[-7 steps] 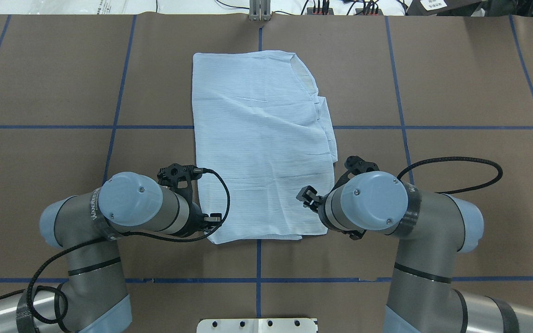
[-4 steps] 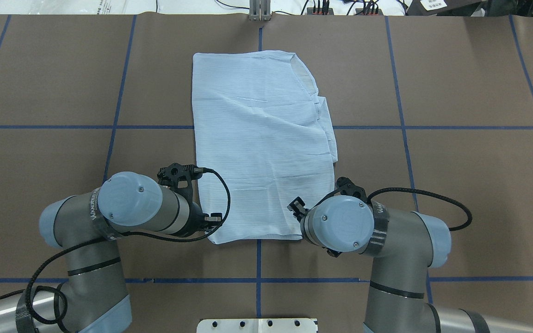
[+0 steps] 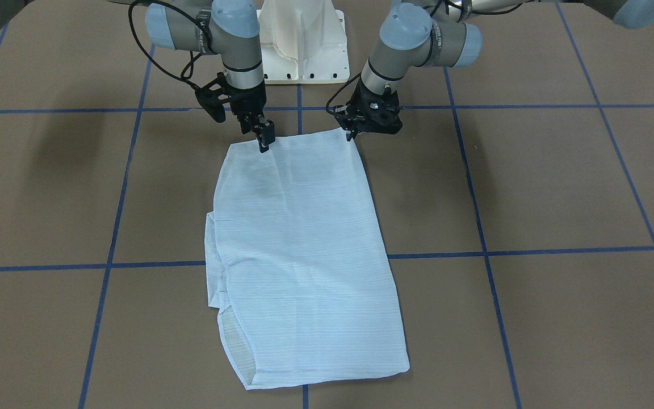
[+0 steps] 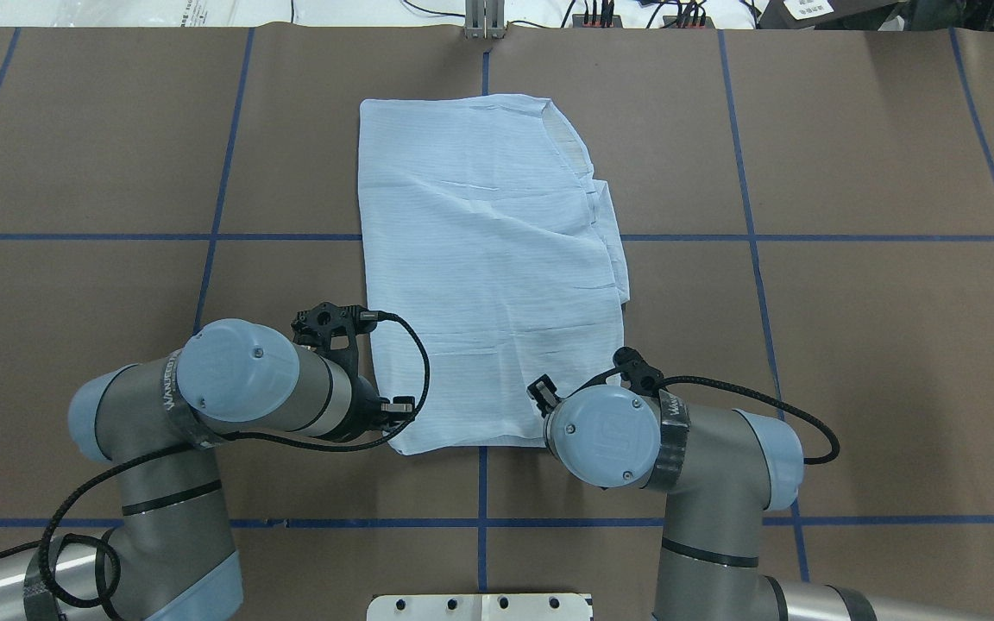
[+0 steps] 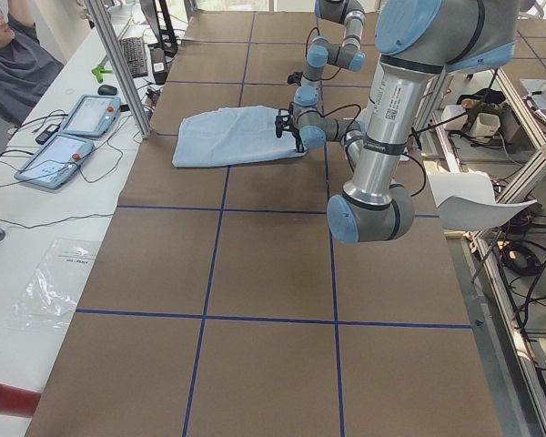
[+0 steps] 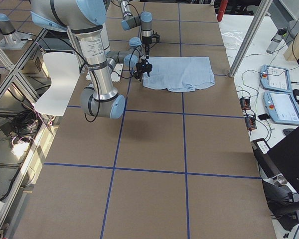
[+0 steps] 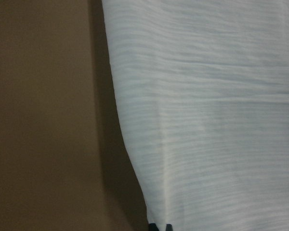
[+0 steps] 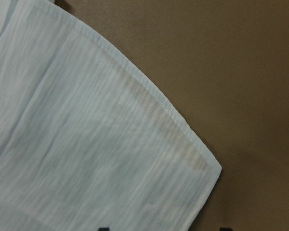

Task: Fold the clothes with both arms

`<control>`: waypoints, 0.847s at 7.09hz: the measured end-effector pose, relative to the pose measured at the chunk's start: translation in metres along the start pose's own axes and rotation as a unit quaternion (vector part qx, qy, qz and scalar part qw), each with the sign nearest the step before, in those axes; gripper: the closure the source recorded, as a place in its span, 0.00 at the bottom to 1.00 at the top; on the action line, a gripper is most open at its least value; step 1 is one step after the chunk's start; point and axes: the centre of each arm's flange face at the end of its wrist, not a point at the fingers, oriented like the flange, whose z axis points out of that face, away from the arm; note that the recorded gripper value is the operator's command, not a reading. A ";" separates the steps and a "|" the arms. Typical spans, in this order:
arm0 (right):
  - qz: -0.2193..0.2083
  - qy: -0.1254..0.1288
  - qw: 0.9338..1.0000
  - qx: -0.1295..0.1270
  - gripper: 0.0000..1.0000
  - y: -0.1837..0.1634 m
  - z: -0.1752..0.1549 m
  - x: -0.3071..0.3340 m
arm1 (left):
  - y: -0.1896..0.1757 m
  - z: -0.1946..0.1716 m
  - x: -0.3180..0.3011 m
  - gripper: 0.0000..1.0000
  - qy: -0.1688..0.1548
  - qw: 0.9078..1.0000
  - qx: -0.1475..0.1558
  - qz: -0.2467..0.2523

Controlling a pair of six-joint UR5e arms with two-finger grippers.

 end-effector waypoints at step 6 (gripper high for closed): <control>0.029 -0.013 0.999 0.004 1.00 0.018 0.002 -0.020 | 0.001 -0.006 -0.001 1.00 0.004 1.000 0.001 0.000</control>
